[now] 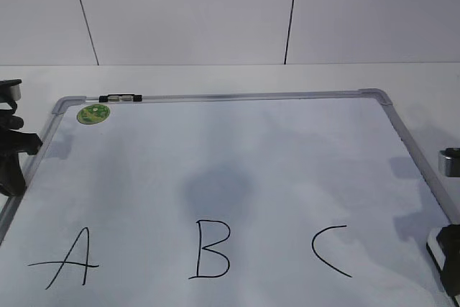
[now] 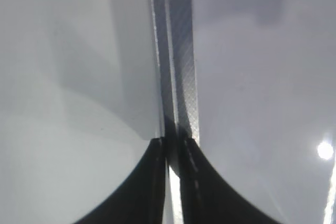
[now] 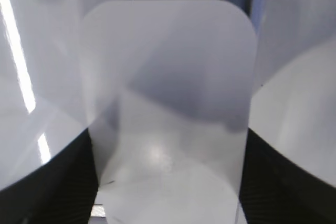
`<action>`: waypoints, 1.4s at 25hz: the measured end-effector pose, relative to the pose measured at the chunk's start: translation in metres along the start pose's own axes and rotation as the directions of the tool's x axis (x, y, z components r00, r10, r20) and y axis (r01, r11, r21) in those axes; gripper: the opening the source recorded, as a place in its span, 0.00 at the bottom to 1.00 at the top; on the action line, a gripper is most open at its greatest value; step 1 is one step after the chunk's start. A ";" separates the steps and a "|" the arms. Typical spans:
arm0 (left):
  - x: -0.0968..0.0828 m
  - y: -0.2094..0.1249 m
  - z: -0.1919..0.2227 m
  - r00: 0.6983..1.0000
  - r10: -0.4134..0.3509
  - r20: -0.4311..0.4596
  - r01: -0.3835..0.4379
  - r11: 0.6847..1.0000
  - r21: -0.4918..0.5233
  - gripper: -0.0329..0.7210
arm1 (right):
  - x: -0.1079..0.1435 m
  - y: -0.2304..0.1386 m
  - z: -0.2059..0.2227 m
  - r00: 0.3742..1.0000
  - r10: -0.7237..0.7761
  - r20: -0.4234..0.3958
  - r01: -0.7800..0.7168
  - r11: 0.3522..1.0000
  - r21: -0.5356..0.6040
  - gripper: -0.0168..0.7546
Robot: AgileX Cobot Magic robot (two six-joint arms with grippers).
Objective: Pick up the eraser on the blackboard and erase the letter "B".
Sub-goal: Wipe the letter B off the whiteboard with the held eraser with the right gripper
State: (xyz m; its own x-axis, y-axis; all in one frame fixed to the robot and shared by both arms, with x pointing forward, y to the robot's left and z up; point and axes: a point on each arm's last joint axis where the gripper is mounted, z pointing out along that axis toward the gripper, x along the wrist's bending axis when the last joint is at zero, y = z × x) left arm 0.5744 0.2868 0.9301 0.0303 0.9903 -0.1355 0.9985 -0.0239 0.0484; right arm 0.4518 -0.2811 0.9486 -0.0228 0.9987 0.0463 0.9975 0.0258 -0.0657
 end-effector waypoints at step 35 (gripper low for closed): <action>0.000 0.000 0.000 1.000 0.000 0.000 0.000 1.000 0.001 0.10 | 0.011 0.015 -0.042 0.996 0.016 -0.089 -0.010 0.998 0.067 0.71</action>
State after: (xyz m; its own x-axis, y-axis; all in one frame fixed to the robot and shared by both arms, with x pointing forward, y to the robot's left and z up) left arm 0.5744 0.2868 0.9301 0.0303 0.9903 -0.1356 0.9986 -0.0240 0.0477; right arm 0.4689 -0.2717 0.9899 -0.0011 0.9911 0.1333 0.9909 0.0190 -0.1333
